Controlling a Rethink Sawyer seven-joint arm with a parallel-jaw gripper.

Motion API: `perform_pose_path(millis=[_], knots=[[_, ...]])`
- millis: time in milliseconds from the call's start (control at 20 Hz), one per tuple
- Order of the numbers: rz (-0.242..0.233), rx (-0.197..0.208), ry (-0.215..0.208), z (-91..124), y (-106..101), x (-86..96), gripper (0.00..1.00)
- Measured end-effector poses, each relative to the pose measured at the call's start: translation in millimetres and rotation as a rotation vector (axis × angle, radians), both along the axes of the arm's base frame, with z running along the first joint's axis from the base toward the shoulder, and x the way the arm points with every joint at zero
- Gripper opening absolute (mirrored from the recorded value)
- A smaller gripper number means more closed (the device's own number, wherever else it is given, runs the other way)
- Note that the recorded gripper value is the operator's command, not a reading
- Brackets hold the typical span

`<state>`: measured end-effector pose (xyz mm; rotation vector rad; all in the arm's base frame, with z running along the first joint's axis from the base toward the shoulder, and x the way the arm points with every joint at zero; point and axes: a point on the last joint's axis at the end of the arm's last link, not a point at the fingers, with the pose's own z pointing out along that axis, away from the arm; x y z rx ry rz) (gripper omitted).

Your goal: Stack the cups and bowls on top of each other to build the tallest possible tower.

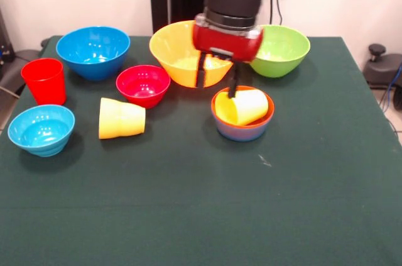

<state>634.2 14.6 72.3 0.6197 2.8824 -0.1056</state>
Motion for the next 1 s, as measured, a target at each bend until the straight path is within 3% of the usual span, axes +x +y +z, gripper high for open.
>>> perform_pose_path(millis=[550,1000], knots=[[-0.092,0.012,-0.007,3,-88,-0.3,1.0],[-0.102,0.005,-0.025,3,-142,0.1,1.0]])
